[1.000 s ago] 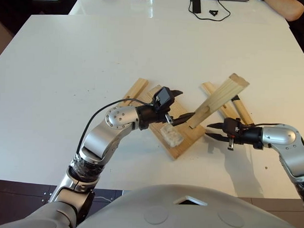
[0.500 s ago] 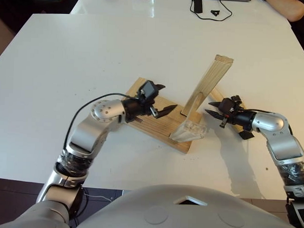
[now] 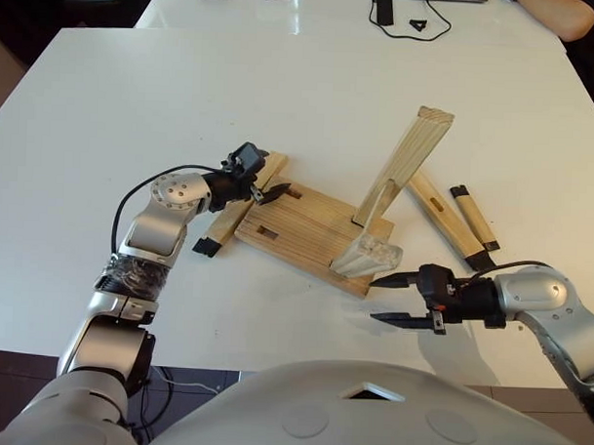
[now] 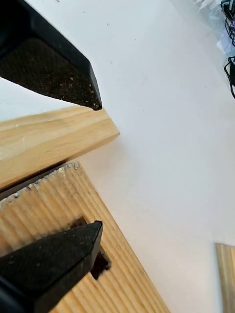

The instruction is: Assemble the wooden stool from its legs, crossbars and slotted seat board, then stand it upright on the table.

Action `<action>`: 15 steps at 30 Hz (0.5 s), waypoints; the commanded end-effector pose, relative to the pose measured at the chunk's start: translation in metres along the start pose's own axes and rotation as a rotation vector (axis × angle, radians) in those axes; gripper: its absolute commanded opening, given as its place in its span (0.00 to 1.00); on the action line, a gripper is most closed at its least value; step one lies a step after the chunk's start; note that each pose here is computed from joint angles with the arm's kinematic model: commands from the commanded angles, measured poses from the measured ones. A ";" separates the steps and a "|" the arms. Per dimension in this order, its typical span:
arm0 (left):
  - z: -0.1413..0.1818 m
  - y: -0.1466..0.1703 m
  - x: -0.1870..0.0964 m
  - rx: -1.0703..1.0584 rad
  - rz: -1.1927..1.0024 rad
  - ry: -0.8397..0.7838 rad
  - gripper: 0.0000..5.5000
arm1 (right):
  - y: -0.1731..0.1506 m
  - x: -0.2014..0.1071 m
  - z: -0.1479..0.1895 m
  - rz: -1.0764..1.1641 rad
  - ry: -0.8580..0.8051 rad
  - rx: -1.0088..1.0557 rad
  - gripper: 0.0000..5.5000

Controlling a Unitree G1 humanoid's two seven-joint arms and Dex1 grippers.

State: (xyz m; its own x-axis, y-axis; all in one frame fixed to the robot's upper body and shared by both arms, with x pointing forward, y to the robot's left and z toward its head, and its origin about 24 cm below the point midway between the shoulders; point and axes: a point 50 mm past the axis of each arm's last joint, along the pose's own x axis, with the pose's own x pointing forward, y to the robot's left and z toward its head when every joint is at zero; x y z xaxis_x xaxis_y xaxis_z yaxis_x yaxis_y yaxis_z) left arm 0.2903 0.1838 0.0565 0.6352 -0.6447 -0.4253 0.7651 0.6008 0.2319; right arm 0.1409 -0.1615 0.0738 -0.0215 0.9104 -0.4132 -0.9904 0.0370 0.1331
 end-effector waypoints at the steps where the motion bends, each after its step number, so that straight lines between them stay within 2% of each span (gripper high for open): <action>1: -0.012 -0.005 0.006 0.029 -0.020 0.029 0.77 | 0.006 0.017 -0.004 0.060 0.020 0.018 0.45; 7: -0.034 -0.023 -0.014 0.045 -0.066 0.077 0.77 | -0.011 0.028 -0.024 -0.012 0.141 0.004 0.45; 10: -0.043 -0.035 -0.031 0.125 -0.093 0.124 0.77 | -0.024 0.022 -0.022 -0.095 0.123 -0.009 0.45; 15: -0.044 -0.054 -0.050 0.106 -0.120 0.123 0.77 | -0.043 0.002 -0.015 -0.230 0.086 -0.016 0.45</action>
State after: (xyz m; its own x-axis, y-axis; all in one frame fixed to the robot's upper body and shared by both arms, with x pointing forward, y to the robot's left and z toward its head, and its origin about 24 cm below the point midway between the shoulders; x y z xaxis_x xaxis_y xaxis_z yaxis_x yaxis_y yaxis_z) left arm 0.2375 0.1991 0.0525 0.6059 -0.6702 -0.4287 0.7948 0.4870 0.3621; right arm 0.1657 -0.1599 0.0452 0.1001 0.8506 -0.5162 -0.9834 0.1635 0.0788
